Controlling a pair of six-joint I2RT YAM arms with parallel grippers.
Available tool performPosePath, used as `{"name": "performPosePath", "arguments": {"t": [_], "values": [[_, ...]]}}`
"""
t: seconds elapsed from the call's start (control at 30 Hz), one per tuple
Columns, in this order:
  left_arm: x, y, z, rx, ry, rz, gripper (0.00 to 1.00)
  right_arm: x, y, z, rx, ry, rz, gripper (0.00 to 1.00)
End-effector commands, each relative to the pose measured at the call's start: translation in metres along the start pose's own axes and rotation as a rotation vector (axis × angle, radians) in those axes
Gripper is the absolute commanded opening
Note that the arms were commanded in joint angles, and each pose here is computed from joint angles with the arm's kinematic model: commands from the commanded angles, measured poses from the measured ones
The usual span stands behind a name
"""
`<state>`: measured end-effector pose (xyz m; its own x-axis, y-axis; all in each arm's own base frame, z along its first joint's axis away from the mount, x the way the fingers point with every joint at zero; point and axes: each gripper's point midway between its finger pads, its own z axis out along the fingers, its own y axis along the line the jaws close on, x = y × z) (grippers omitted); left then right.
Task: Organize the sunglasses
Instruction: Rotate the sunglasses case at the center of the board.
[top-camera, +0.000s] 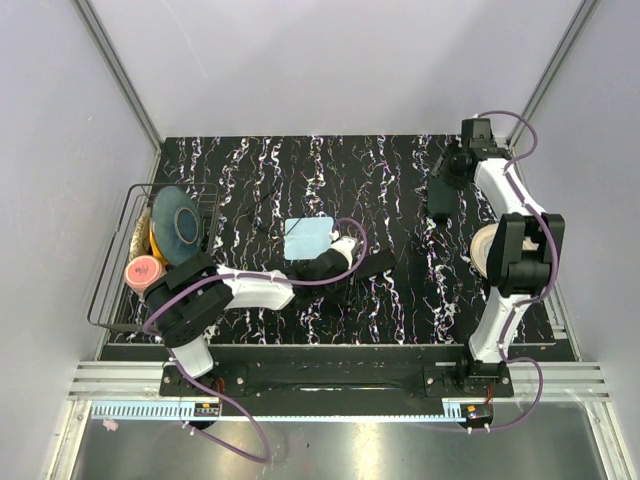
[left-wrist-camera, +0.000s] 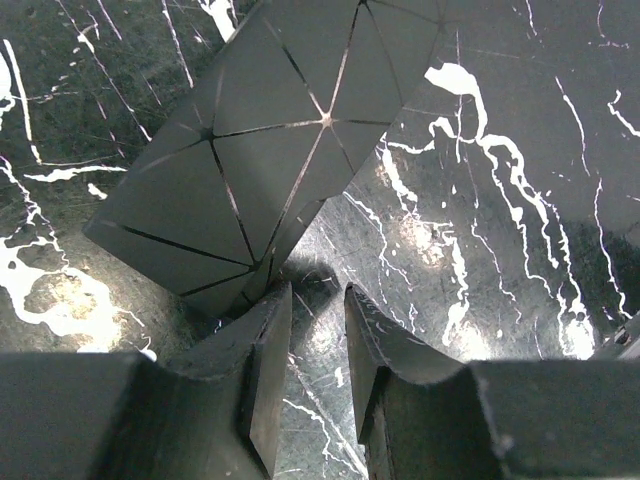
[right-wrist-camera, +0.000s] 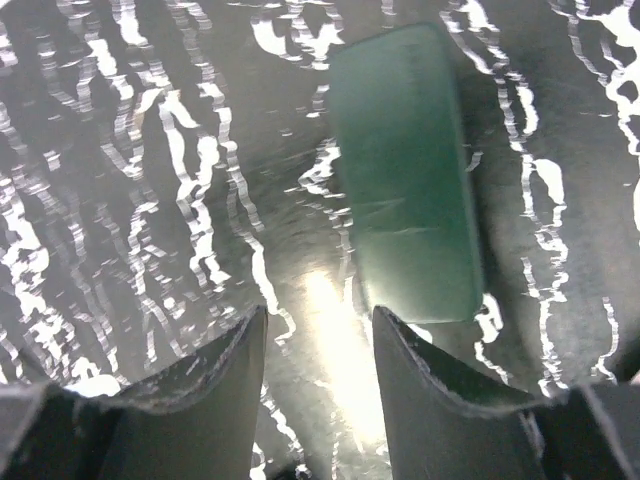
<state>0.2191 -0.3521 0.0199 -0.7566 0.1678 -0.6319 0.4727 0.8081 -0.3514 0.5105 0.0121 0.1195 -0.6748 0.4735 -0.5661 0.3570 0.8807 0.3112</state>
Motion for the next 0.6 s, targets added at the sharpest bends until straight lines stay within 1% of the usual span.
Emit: {"name": "performPosePath", "arguments": {"t": [0.0, 0.03, 0.1, 0.13, 0.17, 0.2, 0.23, 0.27, 0.3, 0.33, 0.37, 0.4, 0.47, 0.5, 0.53, 0.57], "values": [[0.023, 0.036, 0.001, -0.112, 0.048, -0.031, 0.33, 0.028, 0.059, -0.044, -0.159, 0.005, -0.119, 0.53], [0.023, 0.037, 0.002, -0.113, 0.05, -0.049, 0.33, 0.032, 0.063, -0.053, -0.173, 0.001, -0.124, 0.53], [0.016, 0.043, 0.004, -0.095, 0.039, -0.092, 0.33, 0.054, 0.063, -0.056, -0.184, 0.031, -0.13, 0.53], [0.013, 0.044, 0.006, -0.086, 0.034, -0.115, 0.33, 0.057, 0.069, -0.068, -0.215, 0.022, -0.128, 0.54], [0.009, 0.046, 0.007, -0.08, 0.029, -0.131, 0.33, 0.069, 0.064, -0.068, -0.219, 0.04, -0.126, 0.55], [0.0, 0.047, 0.008, -0.06, 0.017, -0.149, 0.33, 0.074, 0.064, -0.072, -0.233, 0.043, -0.128, 0.59], [-0.003, 0.048, 0.01, -0.056, 0.014, -0.156, 0.34, 0.077, 0.069, -0.084, -0.28, 0.044, -0.137, 0.59], [-0.008, 0.05, 0.012, -0.059, 0.01, -0.158, 0.33, 0.089, 0.064, -0.084, -0.282, 0.066, -0.146, 0.6], [-0.02, 0.052, 0.014, -0.061, -0.01, -0.166, 0.34, 0.094, 0.062, -0.087, -0.288, 0.074, -0.152, 0.6], [-0.02, 0.052, 0.017, -0.051, 0.007, -0.165, 0.33, 0.098, 0.063, -0.094, -0.314, 0.078, -0.171, 0.6], [-0.023, 0.052, 0.02, -0.048, 0.007, -0.167, 0.34, 0.111, 0.059, -0.092, -0.311, 0.104, -0.182, 0.61], [-0.035, 0.05, 0.022, -0.039, -0.011, -0.168, 0.34, 0.117, 0.058, -0.093, -0.318, 0.113, -0.202, 0.61], [-0.039, 0.05, 0.029, -0.032, -0.002, -0.161, 0.34, 0.137, 0.061, -0.097, -0.36, 0.15, -0.239, 0.65], [-0.046, 0.049, 0.034, -0.025, -0.007, -0.155, 0.34, 0.143, 0.065, -0.102, -0.389, 0.147, -0.279, 0.67], [-0.05, 0.047, 0.036, -0.019, -0.012, -0.154, 0.34, 0.15, 0.07, -0.106, -0.421, 0.153, -0.311, 0.74], [-0.053, 0.044, 0.038, -0.006, -0.012, -0.149, 0.35, 0.167, 0.081, -0.108, -0.456, 0.164, -0.367, 0.76]]}}
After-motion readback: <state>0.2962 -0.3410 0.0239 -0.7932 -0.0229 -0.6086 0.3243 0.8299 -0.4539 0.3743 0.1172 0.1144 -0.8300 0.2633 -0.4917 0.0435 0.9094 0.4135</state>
